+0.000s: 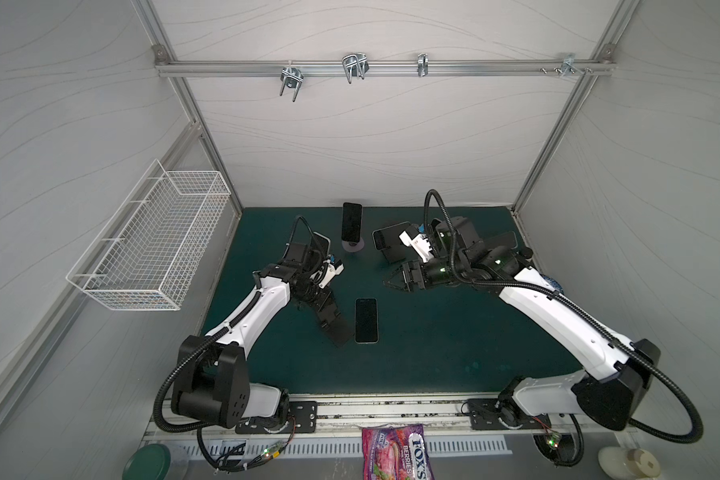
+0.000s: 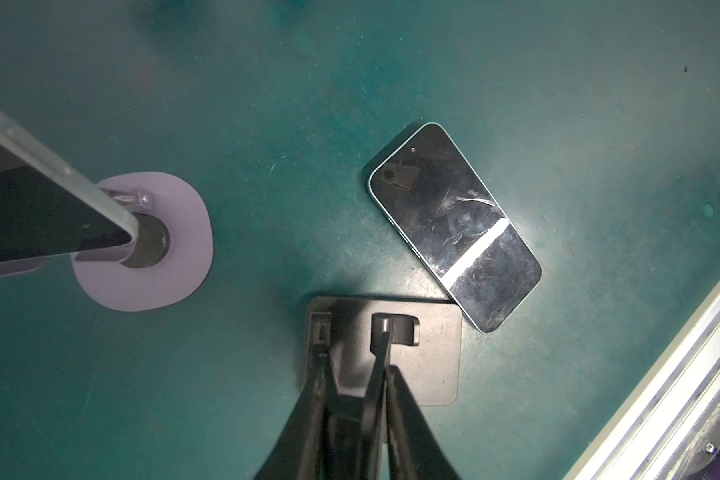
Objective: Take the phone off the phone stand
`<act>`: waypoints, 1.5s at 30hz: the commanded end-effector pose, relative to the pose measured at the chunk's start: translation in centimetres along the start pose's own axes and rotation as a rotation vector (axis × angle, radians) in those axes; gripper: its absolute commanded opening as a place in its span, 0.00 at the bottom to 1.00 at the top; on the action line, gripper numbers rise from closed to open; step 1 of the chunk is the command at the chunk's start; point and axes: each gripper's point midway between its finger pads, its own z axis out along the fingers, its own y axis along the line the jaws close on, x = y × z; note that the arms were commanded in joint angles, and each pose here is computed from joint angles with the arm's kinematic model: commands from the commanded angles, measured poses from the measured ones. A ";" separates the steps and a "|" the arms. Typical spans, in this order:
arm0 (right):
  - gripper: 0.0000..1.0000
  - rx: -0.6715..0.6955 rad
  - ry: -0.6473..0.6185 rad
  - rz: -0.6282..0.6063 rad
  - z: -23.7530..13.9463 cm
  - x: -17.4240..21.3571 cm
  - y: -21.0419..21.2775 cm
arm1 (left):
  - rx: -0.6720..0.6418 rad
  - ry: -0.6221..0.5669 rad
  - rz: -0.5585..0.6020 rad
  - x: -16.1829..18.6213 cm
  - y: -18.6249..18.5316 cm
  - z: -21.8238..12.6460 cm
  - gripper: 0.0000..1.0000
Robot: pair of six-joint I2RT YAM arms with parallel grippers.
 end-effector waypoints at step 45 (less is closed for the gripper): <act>0.86 -0.015 -0.026 -0.038 -0.6 -1.0 1.1 | 0.168 -0.092 0.154 -2.3 -3.3 -3.3 0.00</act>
